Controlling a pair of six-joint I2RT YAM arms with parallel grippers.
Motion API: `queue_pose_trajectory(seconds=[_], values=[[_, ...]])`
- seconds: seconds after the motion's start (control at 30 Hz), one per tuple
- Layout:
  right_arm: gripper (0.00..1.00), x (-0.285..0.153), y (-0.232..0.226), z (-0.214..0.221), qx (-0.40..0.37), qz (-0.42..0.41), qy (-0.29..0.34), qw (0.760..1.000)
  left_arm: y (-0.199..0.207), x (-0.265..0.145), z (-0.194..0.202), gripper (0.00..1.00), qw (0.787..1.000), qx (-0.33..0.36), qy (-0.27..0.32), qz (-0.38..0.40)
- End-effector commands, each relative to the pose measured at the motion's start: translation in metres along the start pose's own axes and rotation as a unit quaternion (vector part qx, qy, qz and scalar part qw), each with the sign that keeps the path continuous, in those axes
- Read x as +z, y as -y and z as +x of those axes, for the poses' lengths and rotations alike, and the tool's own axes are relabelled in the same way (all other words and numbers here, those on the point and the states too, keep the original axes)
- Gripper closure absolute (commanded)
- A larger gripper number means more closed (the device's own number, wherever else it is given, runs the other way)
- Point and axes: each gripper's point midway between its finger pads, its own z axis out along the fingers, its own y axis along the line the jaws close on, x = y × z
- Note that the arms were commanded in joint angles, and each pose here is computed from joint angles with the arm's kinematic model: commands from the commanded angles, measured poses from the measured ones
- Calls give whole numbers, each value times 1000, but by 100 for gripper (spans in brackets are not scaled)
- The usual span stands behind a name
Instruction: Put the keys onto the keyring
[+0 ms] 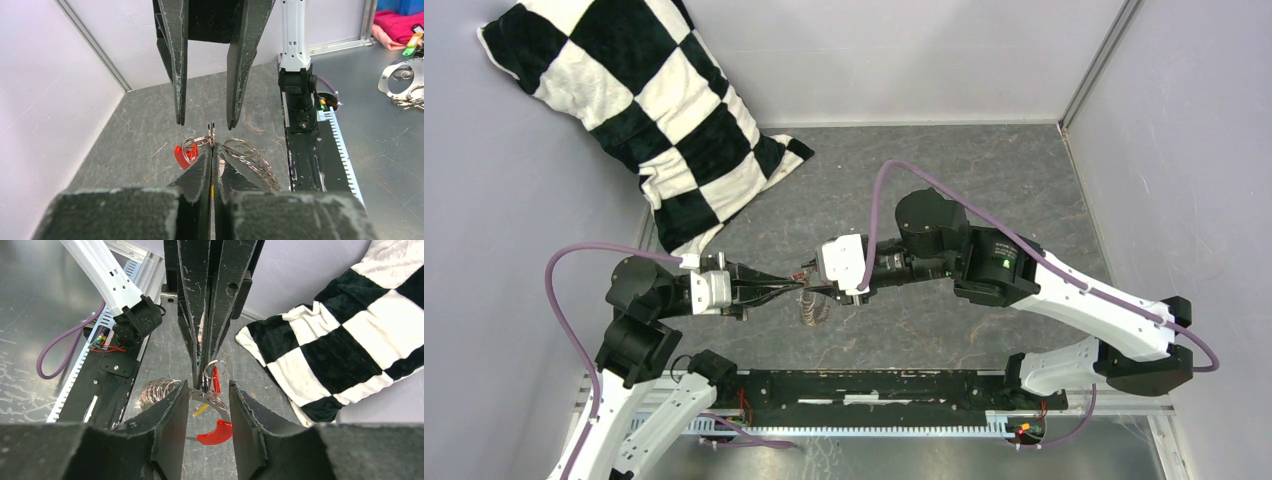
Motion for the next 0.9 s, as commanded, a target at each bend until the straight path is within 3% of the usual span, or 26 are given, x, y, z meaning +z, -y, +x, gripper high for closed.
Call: queue_pose_trajectory(seconds=[0.0,0.3,0.53,0.67,0.87], values=[[60,4,3,-2,10,0,14,1000,-3,-1,-11,98,1000,7,16,-13],[67,8,5,2,21,-4,14,1000,-2,-1,-11,98,1000,9,16,-10],[78,9,7,3,26,-3,15,1000,-1,-2,-10,98,1000,12,15,-10],[72,5,11,-1,26,9,22,999,-1,-2,-10,98,1000,12,14,-10],[74,3,12,-3,25,16,29,999,-2,-2,-10,98,1000,11,13,-12]])
